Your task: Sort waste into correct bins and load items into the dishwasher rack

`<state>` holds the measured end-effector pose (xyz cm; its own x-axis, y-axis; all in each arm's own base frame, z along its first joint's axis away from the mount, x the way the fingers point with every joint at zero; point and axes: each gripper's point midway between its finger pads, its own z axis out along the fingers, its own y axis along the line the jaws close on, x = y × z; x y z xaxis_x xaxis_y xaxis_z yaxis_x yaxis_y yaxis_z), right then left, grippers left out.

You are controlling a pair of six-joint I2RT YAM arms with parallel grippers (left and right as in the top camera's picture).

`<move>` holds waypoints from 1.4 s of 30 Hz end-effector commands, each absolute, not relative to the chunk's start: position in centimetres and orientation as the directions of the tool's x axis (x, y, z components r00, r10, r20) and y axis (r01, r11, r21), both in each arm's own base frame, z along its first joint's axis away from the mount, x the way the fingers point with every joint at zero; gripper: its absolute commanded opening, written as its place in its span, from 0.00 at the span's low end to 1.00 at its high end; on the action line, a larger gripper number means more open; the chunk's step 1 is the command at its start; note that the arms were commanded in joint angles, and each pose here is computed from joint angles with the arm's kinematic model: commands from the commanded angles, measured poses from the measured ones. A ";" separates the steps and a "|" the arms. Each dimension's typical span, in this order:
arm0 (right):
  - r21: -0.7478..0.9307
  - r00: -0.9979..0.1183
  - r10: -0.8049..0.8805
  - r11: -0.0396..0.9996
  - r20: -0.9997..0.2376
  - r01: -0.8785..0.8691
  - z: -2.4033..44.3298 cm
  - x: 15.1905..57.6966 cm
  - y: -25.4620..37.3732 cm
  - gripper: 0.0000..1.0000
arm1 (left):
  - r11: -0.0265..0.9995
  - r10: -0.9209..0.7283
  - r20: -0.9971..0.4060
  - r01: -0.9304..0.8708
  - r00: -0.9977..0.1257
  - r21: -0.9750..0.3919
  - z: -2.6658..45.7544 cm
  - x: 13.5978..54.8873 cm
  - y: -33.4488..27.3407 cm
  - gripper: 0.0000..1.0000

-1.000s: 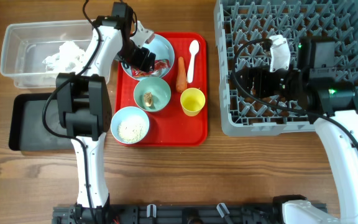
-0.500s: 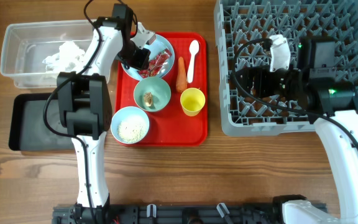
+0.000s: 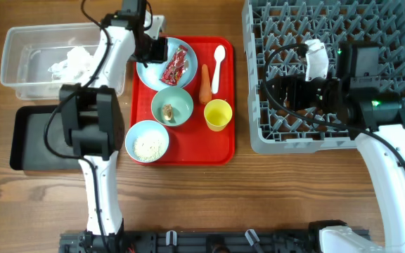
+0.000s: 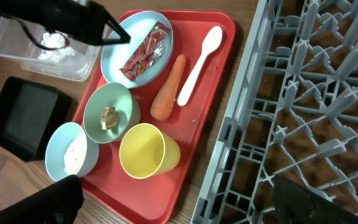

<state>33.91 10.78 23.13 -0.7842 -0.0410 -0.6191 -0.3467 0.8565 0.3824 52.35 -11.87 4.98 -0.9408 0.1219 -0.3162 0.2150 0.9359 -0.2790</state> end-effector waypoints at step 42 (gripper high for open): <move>0.377 -0.780 -0.040 0.859 -0.625 -0.346 23.5 34.3 10.8 1.00 | 0.967 0.164 -0.384 0.225 -0.909 -0.119 8.8 52.7 -13.6 0.04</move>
